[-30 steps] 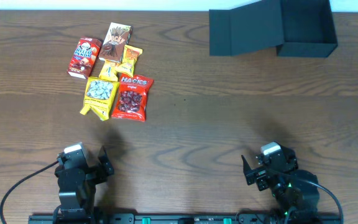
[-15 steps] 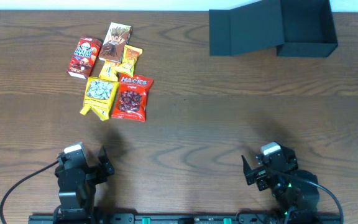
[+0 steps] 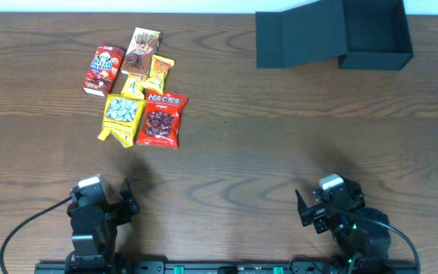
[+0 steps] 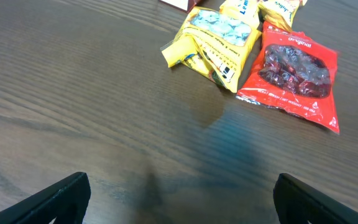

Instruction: Pack container

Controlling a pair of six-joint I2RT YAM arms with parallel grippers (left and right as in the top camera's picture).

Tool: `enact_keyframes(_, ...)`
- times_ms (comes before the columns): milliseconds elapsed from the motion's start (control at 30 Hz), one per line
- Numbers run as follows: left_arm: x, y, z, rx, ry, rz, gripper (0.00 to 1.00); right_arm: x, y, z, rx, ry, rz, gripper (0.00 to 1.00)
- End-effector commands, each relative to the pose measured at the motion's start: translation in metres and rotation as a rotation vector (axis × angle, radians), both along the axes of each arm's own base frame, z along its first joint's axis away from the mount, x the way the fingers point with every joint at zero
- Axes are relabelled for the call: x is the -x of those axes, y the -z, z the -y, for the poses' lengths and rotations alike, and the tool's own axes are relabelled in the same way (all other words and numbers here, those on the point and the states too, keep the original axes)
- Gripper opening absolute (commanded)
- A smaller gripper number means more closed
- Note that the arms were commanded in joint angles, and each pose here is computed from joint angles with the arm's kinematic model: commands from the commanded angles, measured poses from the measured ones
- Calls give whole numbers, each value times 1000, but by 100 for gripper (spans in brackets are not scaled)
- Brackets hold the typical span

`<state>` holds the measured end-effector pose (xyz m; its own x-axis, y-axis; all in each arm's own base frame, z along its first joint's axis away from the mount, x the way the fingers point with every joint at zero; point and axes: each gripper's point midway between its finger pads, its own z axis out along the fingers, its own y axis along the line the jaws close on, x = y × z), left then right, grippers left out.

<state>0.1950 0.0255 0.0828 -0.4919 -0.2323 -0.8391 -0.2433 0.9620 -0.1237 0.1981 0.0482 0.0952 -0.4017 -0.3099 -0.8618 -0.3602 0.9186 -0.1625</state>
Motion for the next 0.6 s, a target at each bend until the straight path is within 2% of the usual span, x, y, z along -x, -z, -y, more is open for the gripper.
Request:
enact_keyframes(0,0,4,1,12,-3,-4,95,0,1,0,-17,8,-1,99)
enact_keyframes(400,0,4,1,12,-3,-3,95,0,1,-1,-24,0,-1,99)
enact_keyframes(567,0,4,1,12,-3,-3,95,0,-6,-13,-196,18,-26,99)
